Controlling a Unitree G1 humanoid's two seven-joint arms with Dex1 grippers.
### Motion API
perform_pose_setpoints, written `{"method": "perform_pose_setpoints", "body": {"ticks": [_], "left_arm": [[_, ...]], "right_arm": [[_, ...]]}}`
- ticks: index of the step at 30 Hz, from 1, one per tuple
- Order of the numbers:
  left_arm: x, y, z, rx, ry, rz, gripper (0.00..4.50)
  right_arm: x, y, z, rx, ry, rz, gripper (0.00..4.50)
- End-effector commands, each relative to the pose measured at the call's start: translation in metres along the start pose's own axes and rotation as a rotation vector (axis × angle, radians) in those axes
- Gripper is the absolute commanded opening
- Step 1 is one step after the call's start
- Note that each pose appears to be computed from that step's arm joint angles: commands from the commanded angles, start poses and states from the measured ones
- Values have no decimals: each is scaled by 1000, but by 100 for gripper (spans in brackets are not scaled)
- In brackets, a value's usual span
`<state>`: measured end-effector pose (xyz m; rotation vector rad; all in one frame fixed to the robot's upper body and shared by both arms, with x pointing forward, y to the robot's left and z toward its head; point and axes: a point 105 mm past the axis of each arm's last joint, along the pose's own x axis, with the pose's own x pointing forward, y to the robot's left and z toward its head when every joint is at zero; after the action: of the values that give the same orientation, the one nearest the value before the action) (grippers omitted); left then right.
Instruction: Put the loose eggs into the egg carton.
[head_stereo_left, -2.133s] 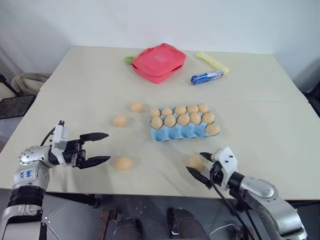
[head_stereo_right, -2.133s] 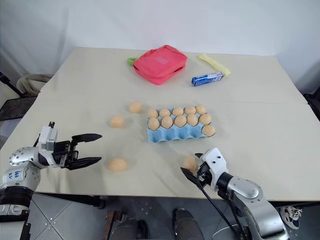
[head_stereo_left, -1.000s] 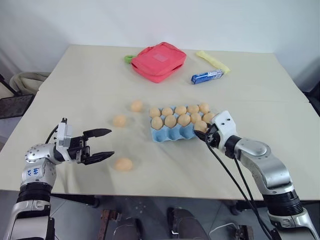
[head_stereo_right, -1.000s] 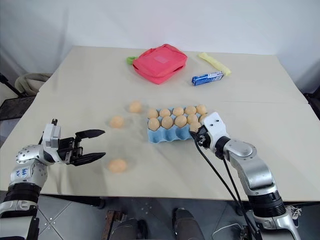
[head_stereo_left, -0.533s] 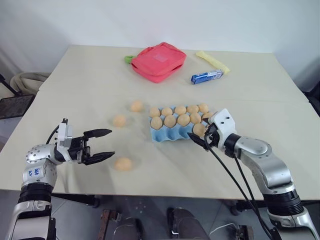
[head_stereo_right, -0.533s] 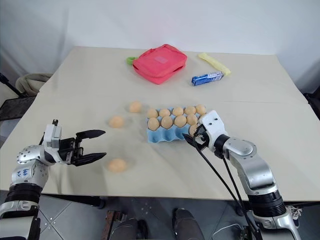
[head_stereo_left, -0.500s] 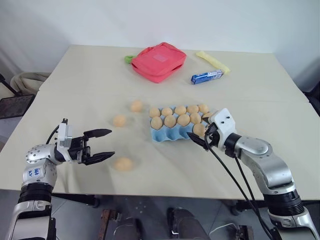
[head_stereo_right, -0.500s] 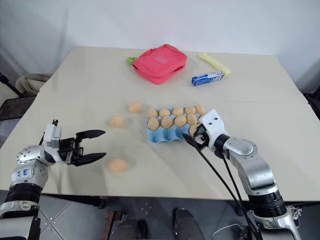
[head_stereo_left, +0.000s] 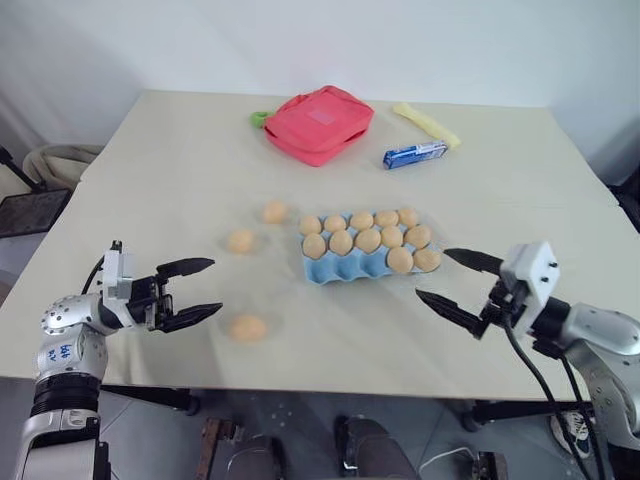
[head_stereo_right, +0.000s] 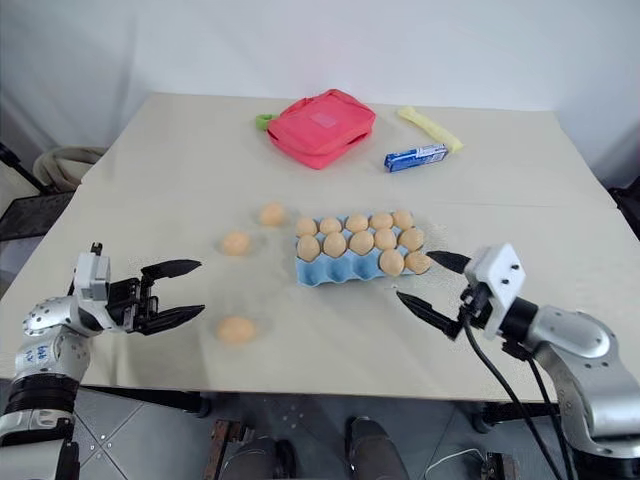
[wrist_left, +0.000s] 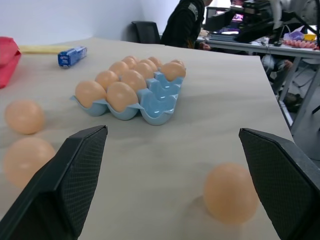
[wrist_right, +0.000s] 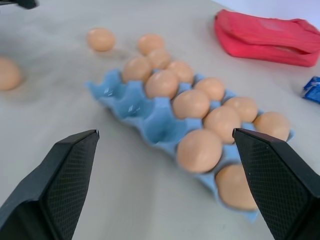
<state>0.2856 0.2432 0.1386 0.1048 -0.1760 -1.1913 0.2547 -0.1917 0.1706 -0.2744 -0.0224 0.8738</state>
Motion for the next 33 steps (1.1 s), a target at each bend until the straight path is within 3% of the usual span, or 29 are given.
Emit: {"method": "perform_pose_setpoints", "body": {"ticks": [1,7,15,25,33], "left_arm": [[-13,0,8,54,13,60,450],[-25,-14,6,43,21,134,450],[-36,-27,10,52,36,198,450],[-26,-46,6,37,21,261,450],[4,-62,1,55,6,332,450]], "right_arm": [[-20,0,3,-38,-33,38,448],[-44,13,-27,-2,66,127,448],[-51,6,-30,5,75,113,448],[-42,0,-28,13,67,110,448],[-34,-4,-28,26,77,104,448]]}}
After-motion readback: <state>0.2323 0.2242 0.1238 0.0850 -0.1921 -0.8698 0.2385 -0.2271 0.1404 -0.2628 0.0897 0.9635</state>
